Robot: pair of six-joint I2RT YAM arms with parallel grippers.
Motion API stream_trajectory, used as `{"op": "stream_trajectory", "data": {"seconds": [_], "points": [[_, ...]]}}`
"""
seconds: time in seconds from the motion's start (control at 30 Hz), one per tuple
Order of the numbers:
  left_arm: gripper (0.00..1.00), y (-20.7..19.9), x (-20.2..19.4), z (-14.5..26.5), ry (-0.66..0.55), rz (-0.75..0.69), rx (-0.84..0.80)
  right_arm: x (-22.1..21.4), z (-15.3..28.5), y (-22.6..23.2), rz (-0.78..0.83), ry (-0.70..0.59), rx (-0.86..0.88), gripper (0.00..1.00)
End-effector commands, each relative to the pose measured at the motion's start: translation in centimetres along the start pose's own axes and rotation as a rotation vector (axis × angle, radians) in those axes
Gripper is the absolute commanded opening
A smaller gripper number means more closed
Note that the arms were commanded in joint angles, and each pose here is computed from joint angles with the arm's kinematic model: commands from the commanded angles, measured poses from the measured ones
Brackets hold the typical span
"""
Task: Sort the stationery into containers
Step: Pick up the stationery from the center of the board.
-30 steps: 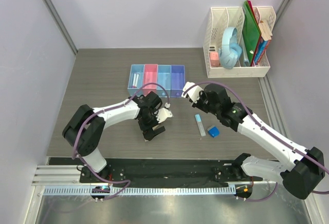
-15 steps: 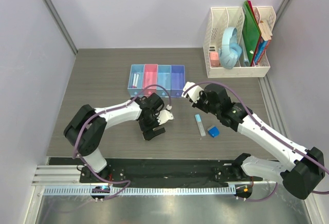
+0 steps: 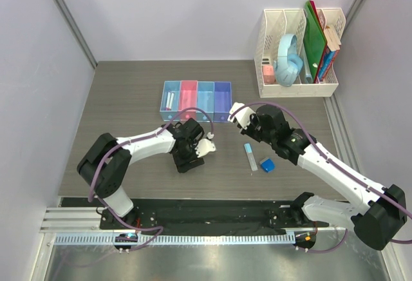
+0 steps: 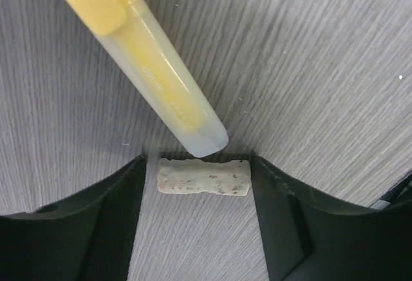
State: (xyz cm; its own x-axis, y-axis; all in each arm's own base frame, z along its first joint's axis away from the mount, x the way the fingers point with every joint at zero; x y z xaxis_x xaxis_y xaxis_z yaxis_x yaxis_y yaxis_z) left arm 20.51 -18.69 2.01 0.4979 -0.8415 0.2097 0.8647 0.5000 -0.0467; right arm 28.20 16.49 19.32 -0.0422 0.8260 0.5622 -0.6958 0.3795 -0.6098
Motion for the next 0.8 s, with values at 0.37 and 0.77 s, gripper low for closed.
{"op": "stream_trajectory", "data": {"seconds": [0.37, 0.77], "points": [[0.45, -3.6, -4.4, 1.1, 0.182, 0.077, -0.176, 2.5, -1.5, -2.7, -0.022, -0.039, -0.062, 0.01], [0.47, -2.1, 1.4, 7.4, -0.05, 0.034, -0.088, 4.5, -6.9, -6.1, -0.063, -0.048, -0.087, 0.01]]}}
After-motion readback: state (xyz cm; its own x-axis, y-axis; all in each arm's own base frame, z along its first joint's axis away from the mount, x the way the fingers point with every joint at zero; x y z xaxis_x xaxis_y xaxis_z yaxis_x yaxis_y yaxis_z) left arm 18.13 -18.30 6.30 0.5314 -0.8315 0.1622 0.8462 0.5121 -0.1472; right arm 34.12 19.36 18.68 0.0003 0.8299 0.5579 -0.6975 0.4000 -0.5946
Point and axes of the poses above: each gripper's point midway between its finger pads, its own z axis back along the fingers, its own y axis along the line the jaws close on, x = y × z, the point moved 1 cm from there along z, back along the fingers, and after that the axes turned 12 degrees about z, right-handed, at the moved point
